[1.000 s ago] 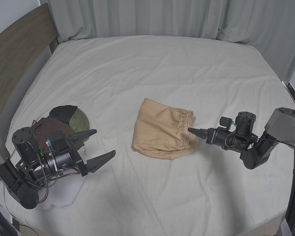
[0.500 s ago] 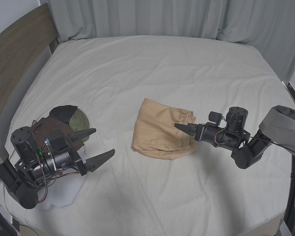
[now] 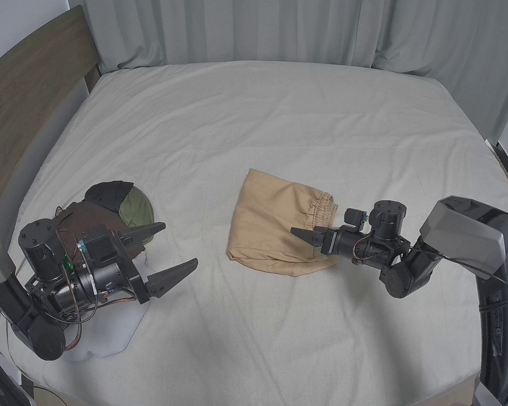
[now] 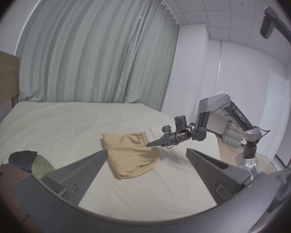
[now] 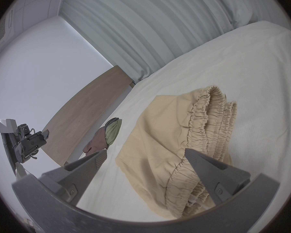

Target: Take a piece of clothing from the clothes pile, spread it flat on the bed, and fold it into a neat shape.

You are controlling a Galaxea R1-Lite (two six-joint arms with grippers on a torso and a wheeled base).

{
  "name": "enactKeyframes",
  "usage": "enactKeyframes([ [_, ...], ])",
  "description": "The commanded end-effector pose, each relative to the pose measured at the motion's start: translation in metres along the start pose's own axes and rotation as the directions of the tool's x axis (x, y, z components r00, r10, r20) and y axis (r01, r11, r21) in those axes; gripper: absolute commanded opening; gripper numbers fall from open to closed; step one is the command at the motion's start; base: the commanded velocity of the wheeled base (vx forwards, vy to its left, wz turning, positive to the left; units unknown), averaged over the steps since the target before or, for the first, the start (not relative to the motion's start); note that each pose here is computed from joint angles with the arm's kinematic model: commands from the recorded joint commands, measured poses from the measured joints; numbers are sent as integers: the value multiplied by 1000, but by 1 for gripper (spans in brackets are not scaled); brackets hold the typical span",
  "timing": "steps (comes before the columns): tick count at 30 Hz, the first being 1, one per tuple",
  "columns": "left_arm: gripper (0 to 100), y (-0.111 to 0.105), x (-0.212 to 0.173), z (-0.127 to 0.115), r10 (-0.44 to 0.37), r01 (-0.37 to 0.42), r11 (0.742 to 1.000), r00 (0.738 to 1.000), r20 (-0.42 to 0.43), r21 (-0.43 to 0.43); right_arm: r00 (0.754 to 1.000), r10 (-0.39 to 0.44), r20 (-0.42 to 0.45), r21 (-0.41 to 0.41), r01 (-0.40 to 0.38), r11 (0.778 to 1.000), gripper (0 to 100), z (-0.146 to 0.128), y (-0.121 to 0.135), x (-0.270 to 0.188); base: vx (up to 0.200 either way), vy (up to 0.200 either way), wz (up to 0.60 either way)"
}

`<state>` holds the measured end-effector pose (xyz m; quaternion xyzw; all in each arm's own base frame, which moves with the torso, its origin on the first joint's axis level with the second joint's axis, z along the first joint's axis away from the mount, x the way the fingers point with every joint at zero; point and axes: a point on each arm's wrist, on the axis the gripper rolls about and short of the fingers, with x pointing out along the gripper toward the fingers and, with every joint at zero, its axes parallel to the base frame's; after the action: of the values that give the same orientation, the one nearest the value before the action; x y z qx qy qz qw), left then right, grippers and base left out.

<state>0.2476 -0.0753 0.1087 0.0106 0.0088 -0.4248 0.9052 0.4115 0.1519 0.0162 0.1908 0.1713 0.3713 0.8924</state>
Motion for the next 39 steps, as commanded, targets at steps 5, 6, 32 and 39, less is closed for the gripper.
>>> enactKeyframes([
  [5,100,-1,0,-1,-2,2,1000,1000,-5,-3,1000,-5,-18,9,5,1000,100,-8,-4,2,0,0,0],
  [6,100,-1,0,-1,-3,3,1000,1000,-5,-3,1000,-6,-21,10,6,1000,100,-9,-4,2,0,0,0],
  [32,100,-55,0,34,-197,192,980,975,104,60,970,88,226,-106,-66,992,100,101,71,-48,0,0,0],
  [39,100,-105,-12,60,-382,363,923,904,194,125,957,63,284,-312,30,950,100,122,125,-143,0,0,0],
])
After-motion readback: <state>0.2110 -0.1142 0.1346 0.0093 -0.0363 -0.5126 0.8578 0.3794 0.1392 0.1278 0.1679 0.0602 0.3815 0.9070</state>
